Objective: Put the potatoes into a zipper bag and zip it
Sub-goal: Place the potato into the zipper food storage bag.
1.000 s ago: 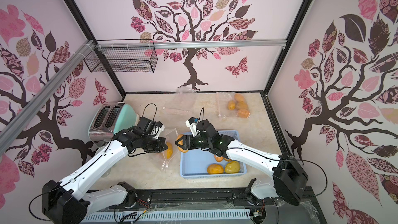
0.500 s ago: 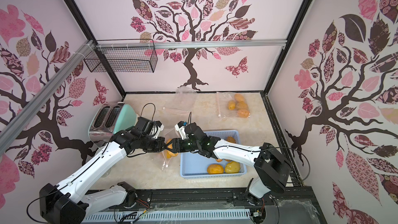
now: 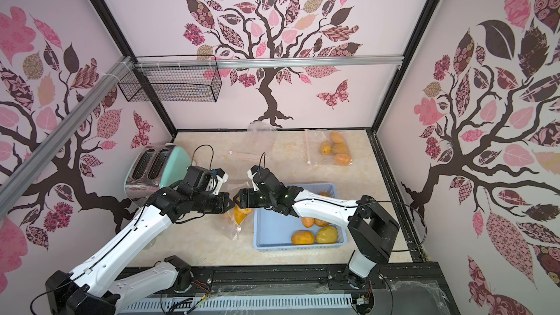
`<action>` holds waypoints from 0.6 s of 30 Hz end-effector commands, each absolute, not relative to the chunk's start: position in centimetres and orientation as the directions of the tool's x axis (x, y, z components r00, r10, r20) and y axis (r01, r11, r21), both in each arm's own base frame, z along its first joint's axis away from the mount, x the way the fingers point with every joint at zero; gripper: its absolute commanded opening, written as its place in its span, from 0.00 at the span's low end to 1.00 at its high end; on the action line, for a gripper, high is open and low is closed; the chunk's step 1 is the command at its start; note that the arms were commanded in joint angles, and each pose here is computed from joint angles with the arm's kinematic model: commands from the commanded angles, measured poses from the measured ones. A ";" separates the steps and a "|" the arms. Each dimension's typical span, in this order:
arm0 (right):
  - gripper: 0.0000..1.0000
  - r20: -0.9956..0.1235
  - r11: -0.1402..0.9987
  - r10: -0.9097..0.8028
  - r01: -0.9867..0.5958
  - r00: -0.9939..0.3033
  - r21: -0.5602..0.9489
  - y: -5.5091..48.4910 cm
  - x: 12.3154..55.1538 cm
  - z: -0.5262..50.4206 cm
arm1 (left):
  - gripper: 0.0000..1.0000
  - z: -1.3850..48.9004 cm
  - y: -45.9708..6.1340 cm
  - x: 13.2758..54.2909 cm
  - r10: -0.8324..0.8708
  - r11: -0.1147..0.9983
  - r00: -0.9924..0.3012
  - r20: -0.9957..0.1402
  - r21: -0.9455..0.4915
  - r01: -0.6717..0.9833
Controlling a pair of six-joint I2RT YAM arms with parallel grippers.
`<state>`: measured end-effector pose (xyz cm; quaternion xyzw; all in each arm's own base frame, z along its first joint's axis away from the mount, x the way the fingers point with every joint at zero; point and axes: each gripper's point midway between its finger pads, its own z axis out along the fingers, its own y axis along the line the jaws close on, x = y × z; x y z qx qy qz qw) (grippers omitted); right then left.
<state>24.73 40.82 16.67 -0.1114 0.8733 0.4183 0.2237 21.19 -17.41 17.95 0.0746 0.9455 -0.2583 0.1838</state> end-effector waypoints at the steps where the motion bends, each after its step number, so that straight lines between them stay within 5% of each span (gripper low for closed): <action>1: 0.78 -0.521 0.644 -0.025 -0.412 -0.853 0.644 40.5 24.9 17.7 | 0.00 17.9 -17.8 21.0 0.052 0.841 -0.915 -0.401 -0.477 0.257; 12: 0.79 -0.650 0.625 -0.080 -0.546 -0.755 0.558 36.8 22.9 21.9 | 0.00 17.8 -17.6 21.1 0.044 0.847 -0.914 -0.402 -0.471 0.248; 18: 0.78 -0.702 0.736 -0.096 -0.525 -0.706 0.427 33.8 24.0 19.7 | 0.00 17.9 -17.6 21.2 0.044 0.846 -0.914 -0.404 -0.471 0.249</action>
